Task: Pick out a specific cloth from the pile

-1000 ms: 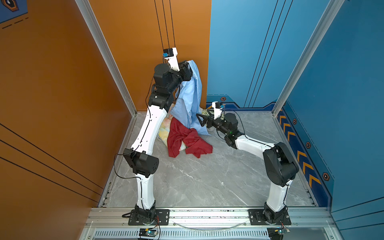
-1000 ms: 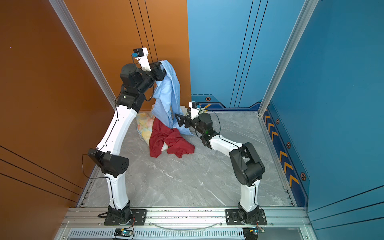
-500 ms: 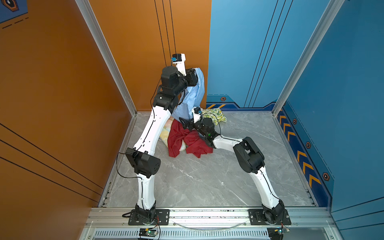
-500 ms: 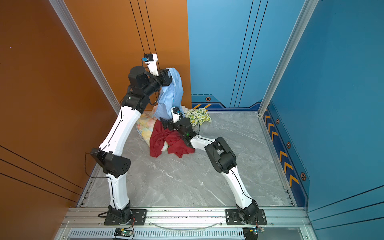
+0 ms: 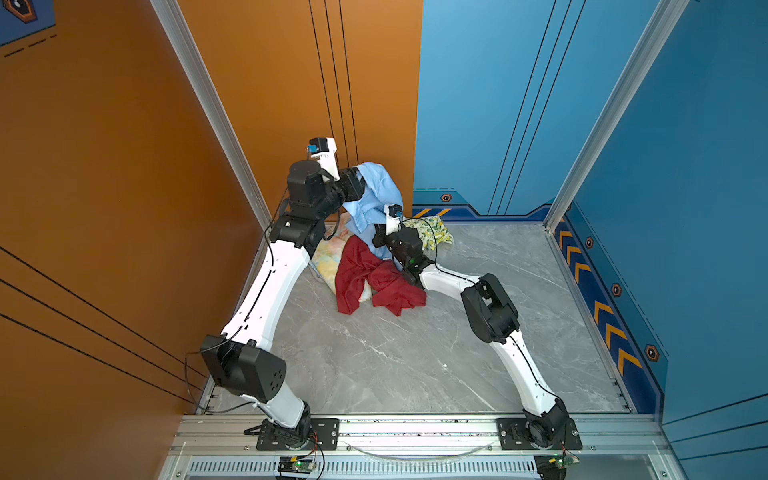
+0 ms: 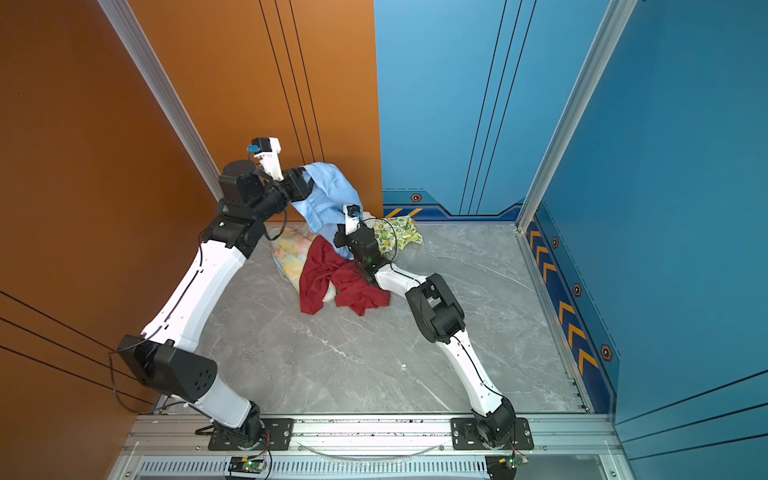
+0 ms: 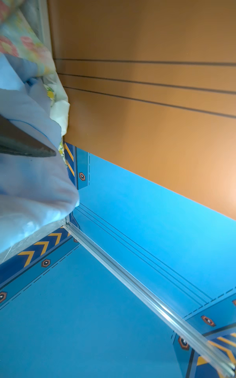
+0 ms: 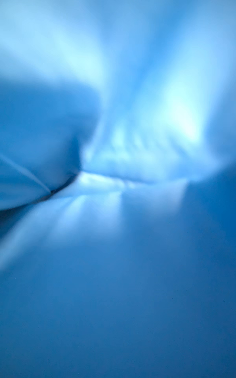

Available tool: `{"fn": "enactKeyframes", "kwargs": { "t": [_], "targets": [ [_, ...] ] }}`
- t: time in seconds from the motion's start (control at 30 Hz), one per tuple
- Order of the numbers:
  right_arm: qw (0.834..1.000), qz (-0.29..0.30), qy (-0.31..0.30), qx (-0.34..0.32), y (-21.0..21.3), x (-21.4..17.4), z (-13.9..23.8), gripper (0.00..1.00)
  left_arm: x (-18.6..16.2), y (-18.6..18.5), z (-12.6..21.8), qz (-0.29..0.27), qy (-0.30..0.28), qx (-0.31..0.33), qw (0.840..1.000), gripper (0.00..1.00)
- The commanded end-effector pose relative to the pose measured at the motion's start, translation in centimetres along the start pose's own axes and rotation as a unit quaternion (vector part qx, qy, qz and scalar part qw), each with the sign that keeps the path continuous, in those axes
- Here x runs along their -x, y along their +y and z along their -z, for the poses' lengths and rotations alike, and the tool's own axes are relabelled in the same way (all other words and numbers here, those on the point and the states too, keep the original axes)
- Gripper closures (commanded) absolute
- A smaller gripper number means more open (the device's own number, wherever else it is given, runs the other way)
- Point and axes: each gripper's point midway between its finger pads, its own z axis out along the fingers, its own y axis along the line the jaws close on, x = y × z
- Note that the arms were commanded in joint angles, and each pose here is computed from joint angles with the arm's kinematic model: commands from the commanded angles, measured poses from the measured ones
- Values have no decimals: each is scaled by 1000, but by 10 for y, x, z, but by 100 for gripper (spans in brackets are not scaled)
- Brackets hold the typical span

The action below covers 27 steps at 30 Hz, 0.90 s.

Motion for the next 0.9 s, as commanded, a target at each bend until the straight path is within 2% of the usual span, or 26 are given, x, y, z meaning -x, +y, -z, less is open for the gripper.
{"fn": "enactKeyframes", "kwargs": {
  "t": [0.0,0.3,0.47,0.63,0.77,0.87],
  "targets": [
    [999,-22,-50,-1,2,67,8,100,-5,30,9,36,-21,11,999,100],
    [997,-38,-52,35,22,103,12,100,-59,120,24,64,19,134,989,100],
    [996,-39,-62,42,27,120,13,100,-87,146,24,79,47,167,982,98],
    [996,-32,-75,43,28,140,11,100,-123,162,23,86,104,202,970,76],
    [995,-23,-88,41,28,160,10,100,-142,160,24,75,140,206,966,47],
    [993,-23,-104,45,30,178,10,100,-158,158,28,64,174,213,959,34]
  ]
}}
